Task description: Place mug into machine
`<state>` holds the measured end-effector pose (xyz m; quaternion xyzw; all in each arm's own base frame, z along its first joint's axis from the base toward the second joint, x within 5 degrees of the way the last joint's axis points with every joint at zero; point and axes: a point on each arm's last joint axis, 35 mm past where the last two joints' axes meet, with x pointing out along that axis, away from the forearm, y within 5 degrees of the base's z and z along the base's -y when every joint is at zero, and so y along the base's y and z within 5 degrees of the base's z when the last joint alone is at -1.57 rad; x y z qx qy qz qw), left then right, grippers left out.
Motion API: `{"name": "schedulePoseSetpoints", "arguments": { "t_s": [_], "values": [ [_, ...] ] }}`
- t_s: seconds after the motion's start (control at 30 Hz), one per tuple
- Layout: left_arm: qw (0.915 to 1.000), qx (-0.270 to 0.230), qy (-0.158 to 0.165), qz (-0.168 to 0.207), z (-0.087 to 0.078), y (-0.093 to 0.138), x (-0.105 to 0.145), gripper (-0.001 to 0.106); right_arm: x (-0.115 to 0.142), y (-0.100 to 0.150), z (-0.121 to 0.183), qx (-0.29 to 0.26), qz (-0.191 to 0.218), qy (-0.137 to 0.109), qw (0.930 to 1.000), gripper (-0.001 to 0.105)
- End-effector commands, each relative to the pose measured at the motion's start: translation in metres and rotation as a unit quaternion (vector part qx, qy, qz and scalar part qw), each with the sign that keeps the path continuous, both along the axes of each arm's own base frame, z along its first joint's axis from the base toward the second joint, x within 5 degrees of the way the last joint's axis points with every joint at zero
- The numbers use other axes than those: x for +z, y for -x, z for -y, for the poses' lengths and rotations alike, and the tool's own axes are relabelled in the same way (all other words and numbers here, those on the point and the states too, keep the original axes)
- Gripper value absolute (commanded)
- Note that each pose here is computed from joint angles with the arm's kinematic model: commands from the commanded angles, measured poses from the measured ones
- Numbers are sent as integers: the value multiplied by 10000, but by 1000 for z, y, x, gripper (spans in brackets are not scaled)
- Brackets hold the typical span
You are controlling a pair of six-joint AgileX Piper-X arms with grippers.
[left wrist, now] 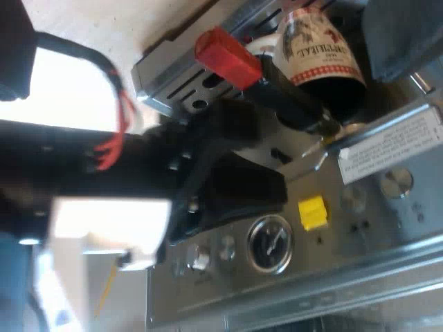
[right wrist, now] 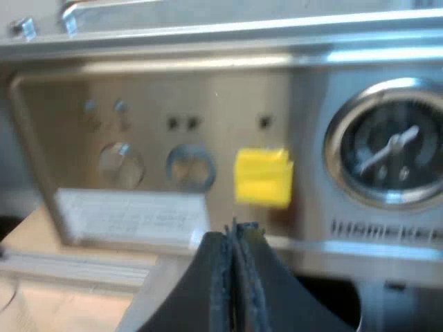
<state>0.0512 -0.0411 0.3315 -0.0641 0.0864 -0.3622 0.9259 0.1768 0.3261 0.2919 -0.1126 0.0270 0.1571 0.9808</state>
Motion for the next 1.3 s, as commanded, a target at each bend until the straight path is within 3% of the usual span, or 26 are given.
{"name": "schedulePoseSetpoints", "arguments": {
  "t_s": [0.03,0.33,0.67,0.73,0.87,1.1,1.13,1.17,1.2,1.27,1.3],
  "values": [
    [9999,-56,79,87,-1,2,4,98,8,-13,-2,-150,91,-28,9998,0],
    [9999,-56,79,87,-1,2,4,98,5,-32,-9,-279,87,-29,9996,0],
    [9998,-154,87,81,0,3,4,98,5,-58,6,-664,84,-41,9977,0],
    [9998,-154,92,89,0,3,4,98,6,-58,6,-663,95,-61,9977,0],
    [9998,-154,105,109,0,3,5,98,11,-41,-3,-17,43,-51,10000,0],
    [9994,-155,186,234,0,2,8,98,19,-19,-8,287,-31,76,9996,0],
    [9993,-155,211,273,0,2,9,98,29,4,-4,514,-225,331,9979,25],
    [9992,-155,229,300,0,2,10,98,31,8,-1,533,-309,393,9973,37],
    [9991,-155,237,313,0,2,10,98,33,9,0,539,-310,377,9974,41],
    [9988,-148,353,307,0,3,13,98,40,16,9,560,-460,516,9960,62],
    [9987,-145,395,280,0,3,14,98,42,17,12,559,-480,555,9957,64]
  ]
}}
